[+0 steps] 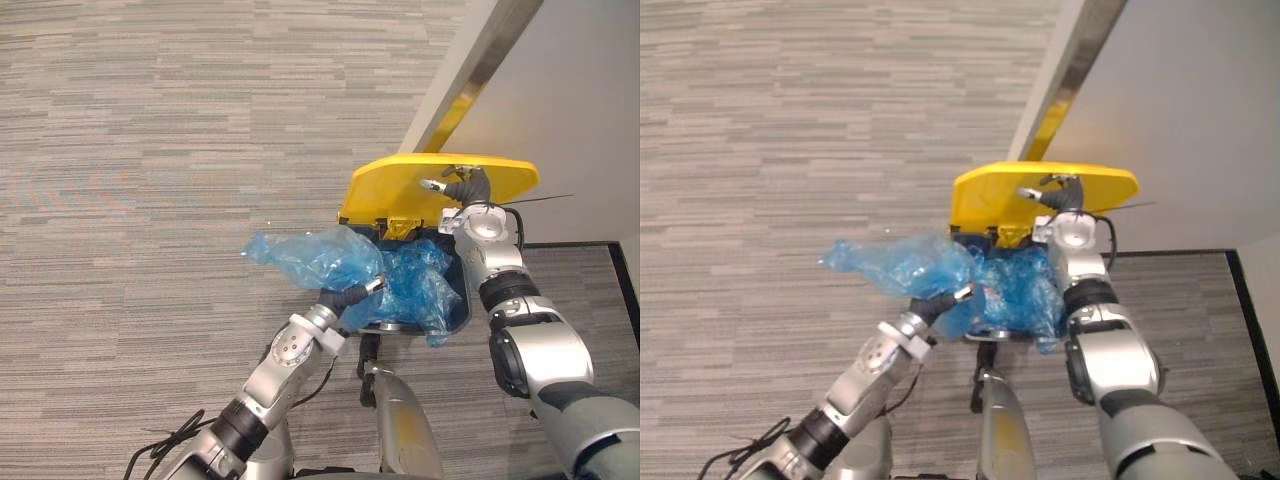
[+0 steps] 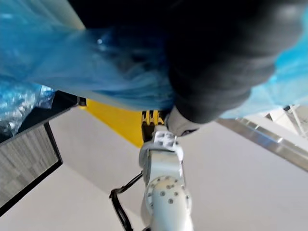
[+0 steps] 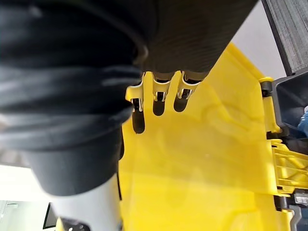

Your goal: Gather rubbish on tea table into small bin, then transfer packed bag to large trash can.

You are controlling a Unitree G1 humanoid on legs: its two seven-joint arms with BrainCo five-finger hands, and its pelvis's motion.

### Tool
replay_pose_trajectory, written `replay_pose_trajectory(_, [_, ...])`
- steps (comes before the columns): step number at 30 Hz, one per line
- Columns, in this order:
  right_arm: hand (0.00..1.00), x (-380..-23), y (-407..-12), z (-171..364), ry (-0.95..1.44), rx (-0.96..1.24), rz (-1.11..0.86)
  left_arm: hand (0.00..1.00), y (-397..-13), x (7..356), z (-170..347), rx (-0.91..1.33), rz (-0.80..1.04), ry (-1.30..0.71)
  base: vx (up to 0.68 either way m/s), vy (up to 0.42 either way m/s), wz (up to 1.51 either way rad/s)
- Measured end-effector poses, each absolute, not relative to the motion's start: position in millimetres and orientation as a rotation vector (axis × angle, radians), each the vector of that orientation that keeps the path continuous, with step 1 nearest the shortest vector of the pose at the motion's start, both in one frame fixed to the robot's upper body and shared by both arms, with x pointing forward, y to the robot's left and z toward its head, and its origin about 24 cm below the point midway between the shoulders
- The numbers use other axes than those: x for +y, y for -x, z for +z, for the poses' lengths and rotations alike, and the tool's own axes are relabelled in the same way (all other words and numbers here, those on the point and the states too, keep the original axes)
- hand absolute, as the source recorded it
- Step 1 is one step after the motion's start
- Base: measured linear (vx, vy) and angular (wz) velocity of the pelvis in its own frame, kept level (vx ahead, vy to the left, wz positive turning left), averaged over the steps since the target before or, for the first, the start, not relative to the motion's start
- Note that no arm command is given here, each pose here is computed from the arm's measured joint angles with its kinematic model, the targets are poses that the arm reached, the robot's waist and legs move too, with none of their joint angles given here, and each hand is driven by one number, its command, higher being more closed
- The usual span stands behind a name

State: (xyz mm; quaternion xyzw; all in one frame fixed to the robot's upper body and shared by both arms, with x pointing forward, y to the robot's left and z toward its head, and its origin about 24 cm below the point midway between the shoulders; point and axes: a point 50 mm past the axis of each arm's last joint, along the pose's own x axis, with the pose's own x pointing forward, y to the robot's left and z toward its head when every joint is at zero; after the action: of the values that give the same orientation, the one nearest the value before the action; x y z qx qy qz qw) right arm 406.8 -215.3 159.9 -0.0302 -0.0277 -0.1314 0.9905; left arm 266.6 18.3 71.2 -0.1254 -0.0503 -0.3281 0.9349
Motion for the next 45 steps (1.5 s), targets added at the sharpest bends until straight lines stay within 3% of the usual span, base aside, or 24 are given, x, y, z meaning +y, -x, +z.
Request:
replay_pose_trajectory(9, [0.00, -213.0, -410.9, 209.3, 0.049, -0.201, -0.288, 1.00, -317.8, 20.1, 78.2, -0.076, -0.505, 0.109, -0.02, -0.027, -0.03])
replay_pose_trajectory(17, [0.00, -199.9, -406.4, 238.6, -0.003, -0.331, -0.264, 1.00, -339.4, 32.3, 71.8, -0.003, -0.414, -0.001, 0.00, -0.033, -0.04])
replay_pose_trajectory(18, [0.00, -198.6, -406.5, 238.3, 0.001, -0.330, -0.262, 0.00, -342.8, 31.9, 75.5, -0.009, -0.411, -0.010, 0.05, -0.036, -0.07])
replay_pose_trajectory(24, [0.00, -184.8, -406.6, 239.4, -0.007, -0.345, -0.224, 0.00, -350.3, 28.8, 80.8, -0.015, -0.404, -0.053, 0.04, -0.019, -0.11])
replay_pose_trajectory(31, [0.00, -170.2, -405.0, 243.7, -0.007, -0.372, -0.176, 0.00, -349.5, 28.2, 53.9, 0.061, -0.433, -0.386, 0.03, -0.024, -0.05])
replay_pose_trajectory(45, [0.00, -160.8, -398.7, 219.0, 0.018, -0.340, -0.104, 0.00, -349.9, 23.1, 52.2, -0.009, -0.458, -0.724, 0.00, -0.023, 0.01])
